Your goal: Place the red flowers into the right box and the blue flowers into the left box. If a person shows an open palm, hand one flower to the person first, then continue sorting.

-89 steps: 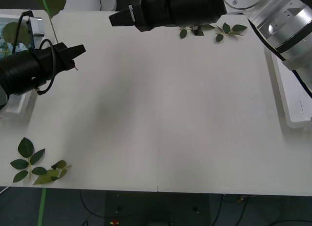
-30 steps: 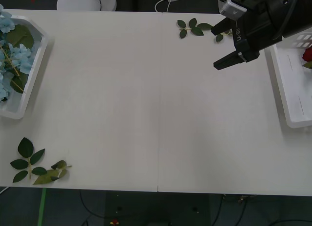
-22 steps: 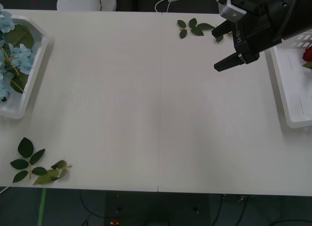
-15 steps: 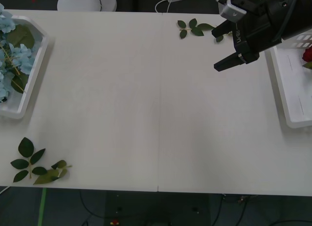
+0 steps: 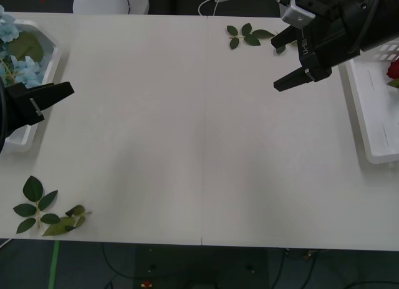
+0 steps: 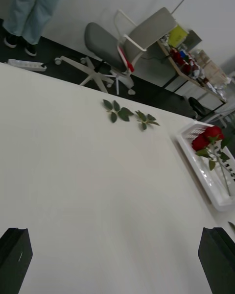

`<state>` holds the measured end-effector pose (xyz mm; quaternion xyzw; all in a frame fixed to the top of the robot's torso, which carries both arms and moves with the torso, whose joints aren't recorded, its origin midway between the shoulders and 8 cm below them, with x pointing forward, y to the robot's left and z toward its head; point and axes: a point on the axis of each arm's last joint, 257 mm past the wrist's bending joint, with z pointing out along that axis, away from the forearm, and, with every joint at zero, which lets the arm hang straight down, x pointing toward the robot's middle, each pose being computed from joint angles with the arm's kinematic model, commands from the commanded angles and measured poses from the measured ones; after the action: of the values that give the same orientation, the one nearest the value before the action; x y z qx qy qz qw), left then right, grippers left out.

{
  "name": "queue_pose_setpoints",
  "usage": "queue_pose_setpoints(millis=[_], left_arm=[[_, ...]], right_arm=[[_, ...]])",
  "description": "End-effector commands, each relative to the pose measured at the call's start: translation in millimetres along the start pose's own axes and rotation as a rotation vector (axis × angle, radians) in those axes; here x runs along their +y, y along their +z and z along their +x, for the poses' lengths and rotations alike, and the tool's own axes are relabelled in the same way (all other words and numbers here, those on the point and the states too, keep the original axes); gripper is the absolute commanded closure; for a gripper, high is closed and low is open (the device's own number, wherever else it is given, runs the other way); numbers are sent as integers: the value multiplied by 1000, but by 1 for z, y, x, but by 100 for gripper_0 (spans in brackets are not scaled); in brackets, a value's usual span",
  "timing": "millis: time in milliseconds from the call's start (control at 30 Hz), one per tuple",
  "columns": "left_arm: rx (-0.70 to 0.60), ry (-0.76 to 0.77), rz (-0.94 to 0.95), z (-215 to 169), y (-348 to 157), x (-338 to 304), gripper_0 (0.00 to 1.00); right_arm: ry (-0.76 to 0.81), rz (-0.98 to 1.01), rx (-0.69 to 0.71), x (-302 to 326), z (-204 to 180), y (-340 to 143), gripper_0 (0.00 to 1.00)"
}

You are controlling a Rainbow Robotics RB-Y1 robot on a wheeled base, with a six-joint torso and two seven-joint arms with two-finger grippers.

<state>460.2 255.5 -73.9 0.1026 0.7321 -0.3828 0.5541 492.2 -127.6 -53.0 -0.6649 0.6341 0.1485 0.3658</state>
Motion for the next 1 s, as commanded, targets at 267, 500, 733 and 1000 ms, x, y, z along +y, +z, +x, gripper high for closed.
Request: queue_pose_setpoints(millis=[267, 500, 733, 1000], left_arm=[[69, 113, 283, 1, 22, -131, 0], [174, 88, 412, 10, 3, -175, 0], [237, 110, 471, 11, -11, -190, 0], [278, 124, 499, 18, -16, -205, 0]], right_arm=[[30, 16, 7, -4, 3, -8, 0], [30, 16, 7, -4, 3, -8, 0], [30, 16, 7, -4, 3, -8, 0], [30, 16, 7, -4, 3, -8, 0]])
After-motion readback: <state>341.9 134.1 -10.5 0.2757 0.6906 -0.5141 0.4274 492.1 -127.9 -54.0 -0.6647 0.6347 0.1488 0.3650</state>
